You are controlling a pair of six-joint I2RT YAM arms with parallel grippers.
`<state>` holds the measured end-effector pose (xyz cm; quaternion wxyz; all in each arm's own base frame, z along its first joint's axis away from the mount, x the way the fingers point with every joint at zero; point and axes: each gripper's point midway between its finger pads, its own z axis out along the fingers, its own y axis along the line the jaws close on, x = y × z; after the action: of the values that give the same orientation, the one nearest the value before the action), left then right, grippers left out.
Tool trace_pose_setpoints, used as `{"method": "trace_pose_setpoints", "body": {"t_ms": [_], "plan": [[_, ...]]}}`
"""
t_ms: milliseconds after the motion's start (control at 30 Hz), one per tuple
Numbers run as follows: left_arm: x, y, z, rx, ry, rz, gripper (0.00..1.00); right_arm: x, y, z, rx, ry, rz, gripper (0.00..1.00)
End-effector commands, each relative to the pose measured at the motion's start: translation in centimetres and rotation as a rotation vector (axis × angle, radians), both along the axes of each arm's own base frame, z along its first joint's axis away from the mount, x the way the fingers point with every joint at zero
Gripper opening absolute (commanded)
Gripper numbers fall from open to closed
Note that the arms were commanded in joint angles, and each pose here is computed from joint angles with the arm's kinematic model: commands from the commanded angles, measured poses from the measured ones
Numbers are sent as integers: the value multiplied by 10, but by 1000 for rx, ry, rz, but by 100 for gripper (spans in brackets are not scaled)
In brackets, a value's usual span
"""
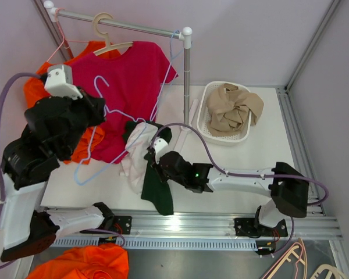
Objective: Remove the t-shirt from the hanger
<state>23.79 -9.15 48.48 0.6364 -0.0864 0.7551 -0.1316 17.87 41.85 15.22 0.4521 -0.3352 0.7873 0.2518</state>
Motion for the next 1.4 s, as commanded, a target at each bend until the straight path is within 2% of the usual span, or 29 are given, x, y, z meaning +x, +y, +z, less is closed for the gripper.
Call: {"method": "trace_pose_setpoints", "body": {"t_ms": [0,100,133,167,200,233,400,533,700,733,767,800,833,867,933,1033,1167,1200,1267,1300,1367], "plan": [[-26,7,-23,19,79,-56,1,12,10,1,-10,41,-8,0],[-43,28,-24,3,44,-34,1,25,24,-13,-56,78,15,7],[-45,34,-24,2,28,-19,1,29,37,-1,-38,74,30,13],[-46,38,-26,11,17,-6,1,32,38,-25,-108,107,40,45],[-50,50,-23,7,-4,30,1,34,44,-27,-120,118,52,78],[-52,56,-21,21,-11,48,1,35,49,-33,-135,129,58,99],[-56,81,-19,99,37,156,1,35,70,-66,-218,191,106,100],[-62,95,-8,97,-10,194,1,35,69,-95,-281,226,88,100],[-61,99,4,82,-61,211,1,32,50,-129,-391,260,59,100],[-60,99,6,89,-67,214,1,28,46,-137,-416,276,66,97],[-58,98,6,97,-66,216,1,23,41,-141,-437,292,81,65],[-57,97,8,92,-74,219,1,11,43,-144,-430,337,132,48],[-56,97,8,93,-76,219,1,4,38,-146,-435,363,148,36],[-55,96,9,90,-81,219,1,-4,36,-143,-423,393,172,18],[-52,93,9,90,-84,218,1,-17,31,-136,-397,431,196,0],[-50,93,9,95,-88,221,1,-31,12,-108,-351,437,202,0],[-46,91,12,103,-106,223,1,-29,-25,-40,-259,363,128,0],[-44,87,11,106,-106,212,1,-25,-36,2,-177,311,108,0],[-41,80,19,77,-140,186,1,-9,-61,42,-125,241,-2,0],[-40,77,22,68,-149,173,1,4,-79,86,-26,191,-58,0],[-35,69,25,72,-154,151,1,23,-111,123,41,131,-178,0]]}}
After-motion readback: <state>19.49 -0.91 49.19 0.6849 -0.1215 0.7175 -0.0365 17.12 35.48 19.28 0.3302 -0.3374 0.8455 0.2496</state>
